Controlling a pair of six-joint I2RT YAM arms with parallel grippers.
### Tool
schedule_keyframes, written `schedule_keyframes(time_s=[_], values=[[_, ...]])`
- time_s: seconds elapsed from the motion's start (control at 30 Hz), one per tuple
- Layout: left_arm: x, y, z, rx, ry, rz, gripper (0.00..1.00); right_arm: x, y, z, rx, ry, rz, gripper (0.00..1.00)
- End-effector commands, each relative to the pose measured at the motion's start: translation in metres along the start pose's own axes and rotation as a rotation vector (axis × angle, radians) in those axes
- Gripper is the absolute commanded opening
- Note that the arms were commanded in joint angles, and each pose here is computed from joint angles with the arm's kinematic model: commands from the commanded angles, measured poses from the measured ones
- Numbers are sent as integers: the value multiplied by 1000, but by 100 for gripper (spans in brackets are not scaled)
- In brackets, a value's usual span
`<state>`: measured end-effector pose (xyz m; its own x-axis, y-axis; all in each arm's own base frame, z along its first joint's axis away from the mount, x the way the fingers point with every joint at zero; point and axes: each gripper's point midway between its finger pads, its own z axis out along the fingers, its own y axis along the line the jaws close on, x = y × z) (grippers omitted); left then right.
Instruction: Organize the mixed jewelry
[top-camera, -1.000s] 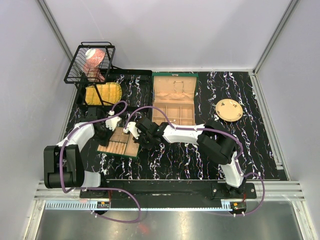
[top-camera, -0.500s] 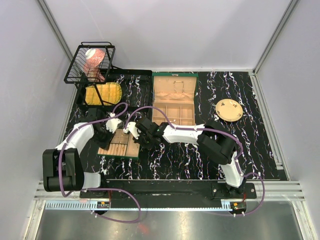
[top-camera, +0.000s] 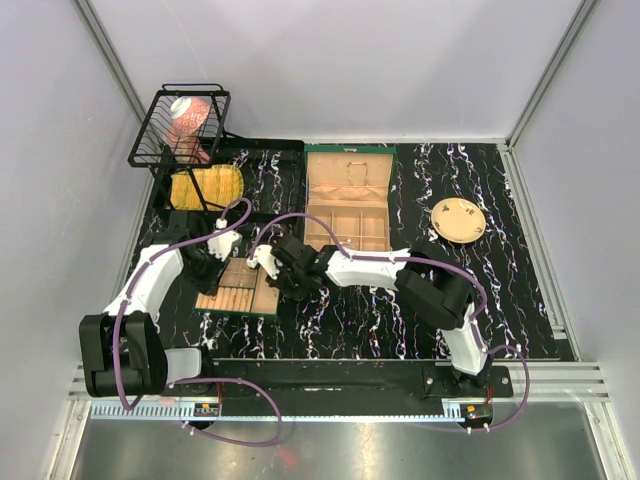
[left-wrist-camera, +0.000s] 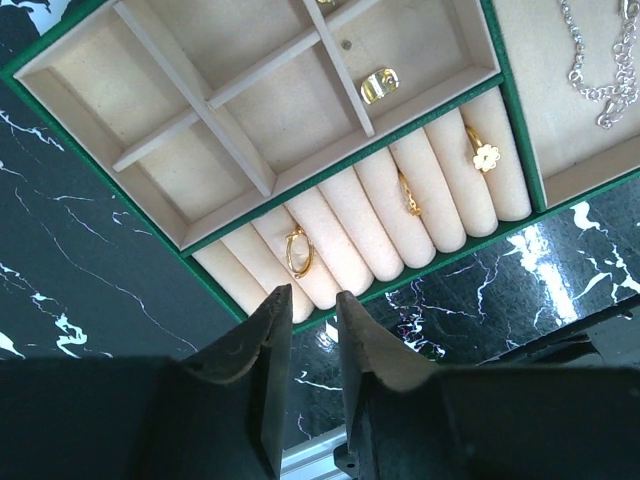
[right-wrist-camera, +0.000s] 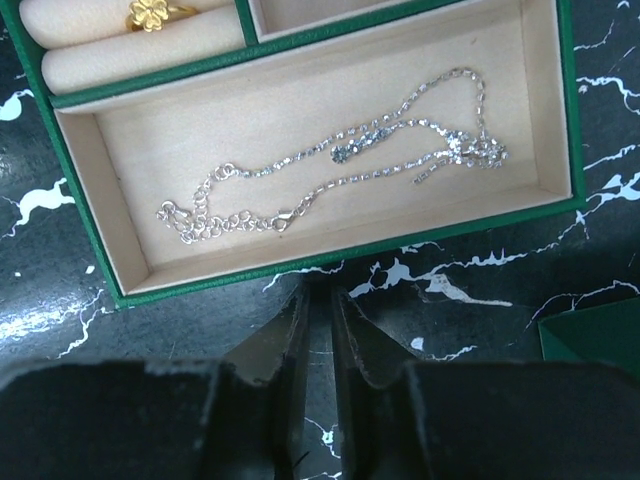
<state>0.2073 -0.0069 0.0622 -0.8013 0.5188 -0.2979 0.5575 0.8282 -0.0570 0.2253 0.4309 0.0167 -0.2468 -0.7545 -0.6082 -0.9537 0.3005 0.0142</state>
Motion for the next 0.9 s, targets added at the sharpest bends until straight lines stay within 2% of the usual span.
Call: schedule_keyframes(time_s=[0.0, 0.33, 0.6, 0.87], values=[[-15, 5, -14, -21, -65, 5, 27, -18, -1, -22, 27, -49, -27, 21], [-20, 6, -12, -7, -143, 30, 28, -51, -2, -57, 42, -123, -52, 23], [-17, 5, -5, -11, -149, 17, 28, -74, 2, -81, 18, -144, -94, 25], [-34, 15, -20, -60, -234, -31, 28, -84, 9, -81, 2, -115, -149, 37]])
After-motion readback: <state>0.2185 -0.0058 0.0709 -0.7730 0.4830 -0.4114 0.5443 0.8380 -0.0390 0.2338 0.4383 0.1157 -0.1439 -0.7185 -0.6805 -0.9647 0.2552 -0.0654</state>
